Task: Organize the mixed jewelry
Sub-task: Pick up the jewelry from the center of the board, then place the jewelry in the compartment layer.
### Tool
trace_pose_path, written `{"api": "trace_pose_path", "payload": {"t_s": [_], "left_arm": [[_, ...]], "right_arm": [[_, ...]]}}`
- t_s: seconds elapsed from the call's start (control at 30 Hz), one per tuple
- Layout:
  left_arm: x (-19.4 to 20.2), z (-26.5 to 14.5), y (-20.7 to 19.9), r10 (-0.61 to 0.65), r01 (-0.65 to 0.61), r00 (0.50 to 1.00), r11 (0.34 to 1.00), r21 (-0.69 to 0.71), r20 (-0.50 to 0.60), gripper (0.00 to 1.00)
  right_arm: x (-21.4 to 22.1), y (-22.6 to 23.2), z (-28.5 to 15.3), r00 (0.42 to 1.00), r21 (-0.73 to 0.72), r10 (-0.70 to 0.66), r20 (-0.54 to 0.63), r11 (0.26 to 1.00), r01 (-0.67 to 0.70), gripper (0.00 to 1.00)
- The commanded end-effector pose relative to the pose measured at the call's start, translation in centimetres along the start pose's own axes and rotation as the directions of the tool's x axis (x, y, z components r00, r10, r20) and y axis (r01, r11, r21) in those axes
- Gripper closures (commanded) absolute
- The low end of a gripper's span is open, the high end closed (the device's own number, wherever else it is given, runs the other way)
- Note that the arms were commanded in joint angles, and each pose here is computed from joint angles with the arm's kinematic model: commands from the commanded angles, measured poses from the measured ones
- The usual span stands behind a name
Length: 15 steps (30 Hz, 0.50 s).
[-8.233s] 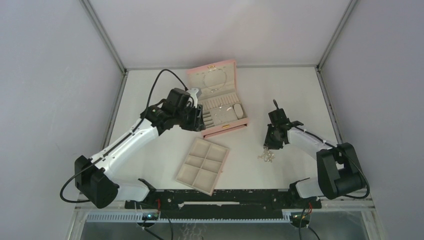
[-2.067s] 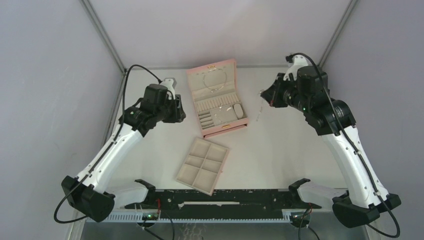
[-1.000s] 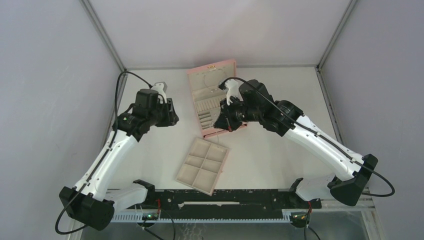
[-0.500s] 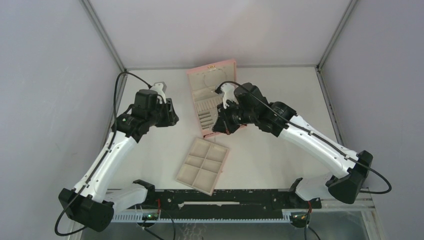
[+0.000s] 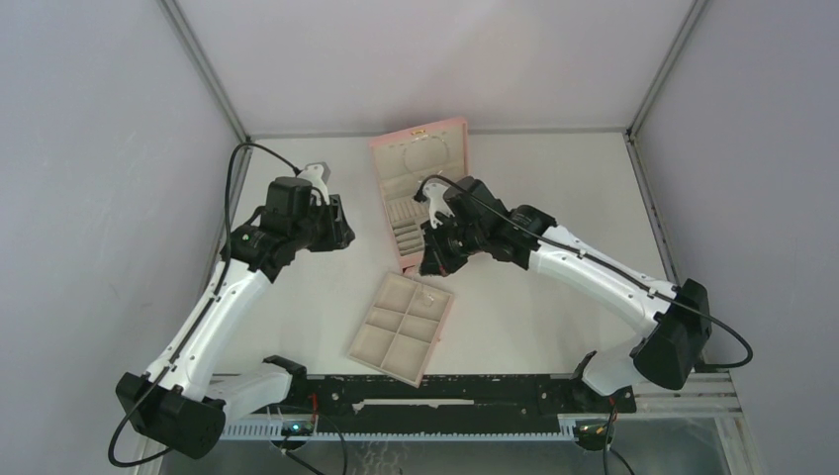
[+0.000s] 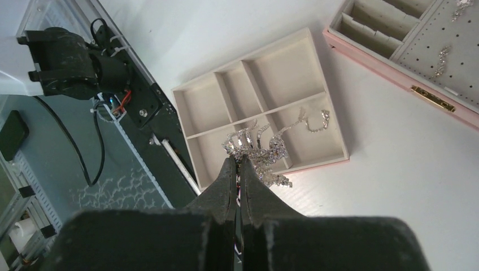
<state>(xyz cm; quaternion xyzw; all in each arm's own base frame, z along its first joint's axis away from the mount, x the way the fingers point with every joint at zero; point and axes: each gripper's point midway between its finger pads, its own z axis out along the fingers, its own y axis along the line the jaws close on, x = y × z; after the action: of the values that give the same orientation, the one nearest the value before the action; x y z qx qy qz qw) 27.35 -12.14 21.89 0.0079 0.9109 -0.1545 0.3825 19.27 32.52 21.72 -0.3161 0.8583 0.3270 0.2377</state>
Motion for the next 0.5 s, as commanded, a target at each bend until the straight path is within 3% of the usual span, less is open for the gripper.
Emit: {"api": "trace_pose_path", "payload": {"t_s": [0.0, 0.47], "left_arm": [[-0.6, -0.1, -0.2, -0.003, 0.003, 1.000, 1.000, 0.017, 0.029, 0.54], [-0.1, -0.1, 0.0, -0.003, 0.003, 1.000, 1.000, 0.011, 0.020, 0.54]], "right_arm": [[-0.6, 0.0, 1.3, 1.000, -0.004, -0.020, 0.023, 1.000, 0.020, 1.00], [2.9, -2.7, 7.2, 0.996, 0.065, -0.011, -0.089, 0.998, 0.017, 1.00]]}}
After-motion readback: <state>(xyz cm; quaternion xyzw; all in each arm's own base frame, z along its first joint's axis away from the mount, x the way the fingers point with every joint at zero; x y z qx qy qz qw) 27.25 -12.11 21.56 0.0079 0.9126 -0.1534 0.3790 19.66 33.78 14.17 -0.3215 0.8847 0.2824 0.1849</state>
